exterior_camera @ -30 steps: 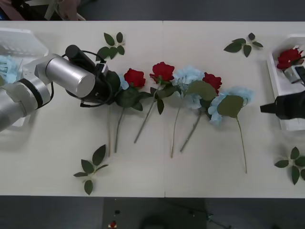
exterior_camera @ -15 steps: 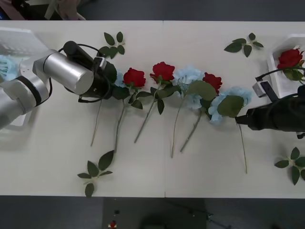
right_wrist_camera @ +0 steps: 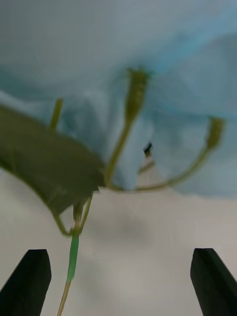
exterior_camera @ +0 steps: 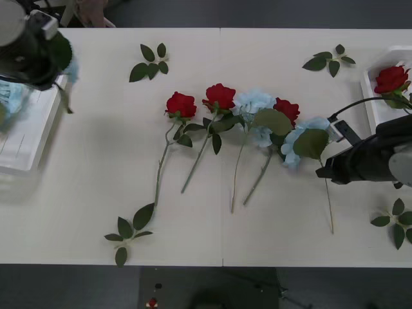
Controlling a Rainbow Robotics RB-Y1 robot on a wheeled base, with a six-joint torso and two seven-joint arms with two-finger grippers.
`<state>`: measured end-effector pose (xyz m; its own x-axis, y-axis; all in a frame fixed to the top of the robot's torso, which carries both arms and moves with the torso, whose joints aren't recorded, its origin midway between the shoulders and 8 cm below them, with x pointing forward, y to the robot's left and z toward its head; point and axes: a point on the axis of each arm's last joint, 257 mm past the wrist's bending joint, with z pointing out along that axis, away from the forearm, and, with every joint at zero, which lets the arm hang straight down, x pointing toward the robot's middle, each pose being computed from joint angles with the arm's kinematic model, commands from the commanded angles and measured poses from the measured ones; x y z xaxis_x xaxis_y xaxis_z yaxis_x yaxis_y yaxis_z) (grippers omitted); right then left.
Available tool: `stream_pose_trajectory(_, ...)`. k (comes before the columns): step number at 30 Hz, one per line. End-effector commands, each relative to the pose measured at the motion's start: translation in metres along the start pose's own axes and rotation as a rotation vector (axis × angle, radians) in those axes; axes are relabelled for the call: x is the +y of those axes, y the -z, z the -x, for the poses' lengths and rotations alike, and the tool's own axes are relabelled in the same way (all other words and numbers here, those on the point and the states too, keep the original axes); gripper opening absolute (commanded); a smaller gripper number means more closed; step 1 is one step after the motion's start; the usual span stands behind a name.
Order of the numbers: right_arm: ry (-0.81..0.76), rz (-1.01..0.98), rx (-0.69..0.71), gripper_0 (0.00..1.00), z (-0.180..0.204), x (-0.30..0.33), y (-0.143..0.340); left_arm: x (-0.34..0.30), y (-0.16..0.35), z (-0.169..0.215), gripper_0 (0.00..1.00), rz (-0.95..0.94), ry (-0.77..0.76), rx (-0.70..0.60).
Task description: Put the red flowers into the right box and the blue flowers into the left box
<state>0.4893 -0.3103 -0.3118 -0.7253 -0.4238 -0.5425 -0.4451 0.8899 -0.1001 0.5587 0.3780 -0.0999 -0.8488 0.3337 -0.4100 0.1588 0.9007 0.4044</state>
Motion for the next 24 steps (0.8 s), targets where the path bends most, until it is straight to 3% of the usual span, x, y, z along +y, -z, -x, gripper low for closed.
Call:
stream_pose_trajectory(1, -0.024, -0.008, -0.040, 0.83, 0.021, 0.017, -0.020, 0.098, 0.001, -0.027, 0.00, 0.160, -0.091, 0.026)
stream_pose_trajectory(4, -0.016, -0.023, -0.045, 0.81, 0.022, 0.025, -0.033, 0.128, -0.020, -0.049, 0.00, 0.209, -0.106, 0.044)
stream_pose_trajectory(7, -0.012, -0.029, -0.044, 0.60, 0.023, 0.030, -0.040, 0.148, -0.045, -0.067, 0.00, 0.264, -0.113, 0.037)
stream_pose_trajectory(8, -0.013, -0.032, -0.042, 0.41, 0.023, 0.031, -0.042, 0.155, -0.055, -0.072, 0.00, 0.283, -0.116, 0.025)
stream_pose_trajectory(9, -0.015, -0.031, -0.040, 0.32, 0.022, 0.031, -0.043, 0.157, -0.061, -0.074, 0.00, 0.289, -0.119, 0.018)
stream_pose_trajectory(10, -0.022, -0.032, -0.037, 0.00, 0.022, 0.030, -0.044, 0.161, -0.075, -0.081, 0.00, 0.297, -0.119, 0.000)
stream_pose_trajectory(11, -0.022, -0.034, -0.041, 0.00, 0.025, 0.030, -0.044, 0.161, -0.079, -0.082, 0.00, 0.294, -0.114, -0.006)
stream_pose_trajectory(13, -0.026, -0.037, -0.038, 0.00, 0.024, 0.028, -0.044, 0.163, -0.088, -0.087, 0.16, 0.290, -0.103, -0.017)
stream_pose_trajectory(14, -0.022, -0.037, -0.041, 0.00, 0.025, 0.028, -0.043, 0.162, -0.093, -0.090, 0.34, 0.286, -0.097, -0.017)
stream_pose_trajectory(16, -0.018, -0.036, -0.049, 0.00, 0.030, 0.028, -0.042, 0.163, -0.098, -0.091, 0.54, 0.283, -0.086, -0.017)
stream_pose_trajectory(20, -0.018, -0.025, -0.085, 0.00, 0.042, 0.028, -0.037, 0.162, -0.098, -0.088, 0.66, 0.278, -0.082, -0.033)
stream_pose_trajectory(24, -0.059, 0.015, -0.151, 0.00, 0.063, 0.026, -0.018, 0.157, -0.099, -0.085, 0.72, 0.248, -0.063, -0.052)
